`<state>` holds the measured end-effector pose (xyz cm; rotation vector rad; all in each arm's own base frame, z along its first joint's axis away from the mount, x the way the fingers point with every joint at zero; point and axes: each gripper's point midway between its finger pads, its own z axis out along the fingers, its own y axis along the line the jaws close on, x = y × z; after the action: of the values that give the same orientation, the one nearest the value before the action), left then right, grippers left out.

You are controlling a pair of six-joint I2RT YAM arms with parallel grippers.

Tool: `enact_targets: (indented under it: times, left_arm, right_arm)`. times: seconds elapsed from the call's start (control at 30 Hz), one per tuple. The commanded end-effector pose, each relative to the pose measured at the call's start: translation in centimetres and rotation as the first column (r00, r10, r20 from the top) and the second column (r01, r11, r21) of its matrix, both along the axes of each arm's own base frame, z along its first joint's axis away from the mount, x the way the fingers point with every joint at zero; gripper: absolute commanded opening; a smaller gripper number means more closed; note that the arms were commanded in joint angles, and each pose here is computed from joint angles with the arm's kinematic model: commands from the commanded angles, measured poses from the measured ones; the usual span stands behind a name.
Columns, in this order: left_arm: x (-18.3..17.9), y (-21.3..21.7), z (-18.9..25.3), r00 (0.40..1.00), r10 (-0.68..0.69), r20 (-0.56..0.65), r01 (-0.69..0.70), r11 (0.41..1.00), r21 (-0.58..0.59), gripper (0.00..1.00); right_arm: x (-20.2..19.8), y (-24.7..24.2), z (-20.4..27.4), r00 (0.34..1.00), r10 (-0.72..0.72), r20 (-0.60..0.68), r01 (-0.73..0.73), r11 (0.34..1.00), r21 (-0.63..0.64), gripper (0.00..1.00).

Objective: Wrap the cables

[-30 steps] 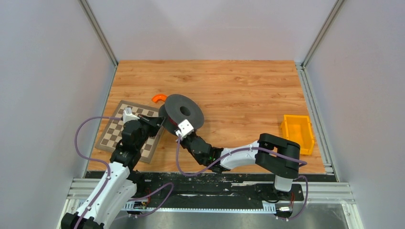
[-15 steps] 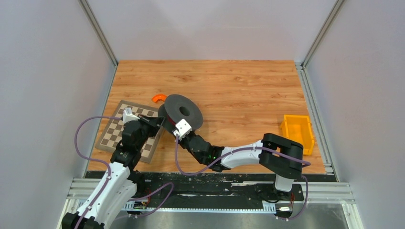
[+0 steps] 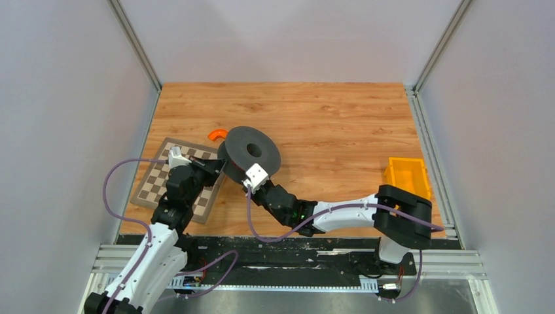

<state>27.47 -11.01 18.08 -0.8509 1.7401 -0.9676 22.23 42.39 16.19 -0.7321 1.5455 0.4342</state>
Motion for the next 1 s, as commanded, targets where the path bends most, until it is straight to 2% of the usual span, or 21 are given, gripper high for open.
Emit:
enact_targets:
  times: [0.0,0.23,0.33,0.5,0.73,0.77,0.8,0.83,0.87,0.97]
  left_arm:
    - [0.5,-1.1,6.4,0.981,-0.031,0.191,0.048,0.996,-0.082,0.0]
    - [1.1,-1.5,6.8,0.973,-0.064,0.221,0.075,0.996,-0.042,0.0]
    - [1.7,-2.3,6.6,0.972,-0.103,0.21,0.111,0.994,-0.024,0.0]
    - [3.0,-3.7,6.5,0.961,-0.172,0.219,0.177,0.984,-0.002,0.0]
    - [6.1,-7.1,6.5,0.921,-0.31,0.236,0.324,0.946,-0.023,0.0]
    - [6.8,-7.8,5.1,0.922,-0.333,0.198,0.346,0.937,-0.036,0.0]
    - [7.4,-8.1,6.1,0.91,-0.341,0.236,0.359,0.933,-0.037,0.0]
    - [8.1,-8.7,4.8,0.909,-0.363,0.204,0.38,0.924,-0.05,0.0]
    - [8.6,-9.2,5.8,0.894,-0.378,0.242,0.4,0.915,-0.05,0.0]
    - [11.4,-10.3,4.1,0.895,-0.387,0.222,0.414,0.906,-0.085,0.0]
  right_arm:
    - [-0.4,-0.8,2.5,1.0,0.02,0.004,-0.02,0.999,0.038,0.28]
    - [-4.0,-1.7,5.4,0.979,0.203,-0.023,-0.199,0.973,0.117,0.29]
    - [-6.8,-1.6,6.9,0.933,0.359,0.002,-0.357,0.927,0.119,0.3]
    - [-9.9,-3.2,10.2,0.877,0.481,0.0,-0.473,0.862,0.183,0.31]
    - [-9.7,-8.4,14.3,0.921,0.387,0.033,-0.381,0.884,0.272,0.39]
    - [-9.3,-9.2,14.5,0.936,0.351,0.034,-0.346,0.893,0.289,0.41]
    - [-8.8,-10.1,14.7,0.949,0.314,0.037,-0.31,0.9,0.308,0.43]
    - [-8.3,-10.9,14.8,0.96,0.276,0.039,-0.273,0.907,0.321,0.46]
    - [-8.0,-11.5,14.5,0.968,0.248,0.039,-0.247,0.914,0.323,0.48]
    - [-7.1,-13.0,13.8,0.983,0.18,0.04,-0.184,0.933,0.309,0.54]
